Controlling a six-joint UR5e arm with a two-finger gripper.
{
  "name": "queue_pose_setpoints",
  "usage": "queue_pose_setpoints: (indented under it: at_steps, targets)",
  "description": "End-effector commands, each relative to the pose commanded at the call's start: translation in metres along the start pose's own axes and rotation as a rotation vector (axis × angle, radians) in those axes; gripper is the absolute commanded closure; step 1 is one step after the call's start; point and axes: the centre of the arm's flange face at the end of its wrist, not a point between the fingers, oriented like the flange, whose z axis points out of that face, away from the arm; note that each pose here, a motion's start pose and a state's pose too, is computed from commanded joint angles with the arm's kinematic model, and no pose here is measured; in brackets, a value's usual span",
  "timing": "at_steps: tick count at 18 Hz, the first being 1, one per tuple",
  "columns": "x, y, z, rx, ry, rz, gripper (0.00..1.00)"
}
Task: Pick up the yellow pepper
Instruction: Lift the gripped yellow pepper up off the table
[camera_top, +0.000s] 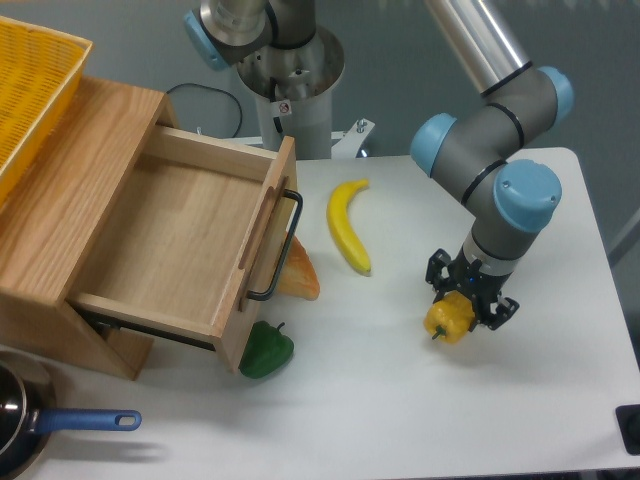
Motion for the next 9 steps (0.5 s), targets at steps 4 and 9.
queue_pose_setpoints:
  at_steps: [4,9]
  targets:
    - [0.003,0.005,-0.024,-0.049,-0.014,0.003,0.71]
    - [-0.004,0.009,-0.056,-0.095,-0.054,0.004,0.71]
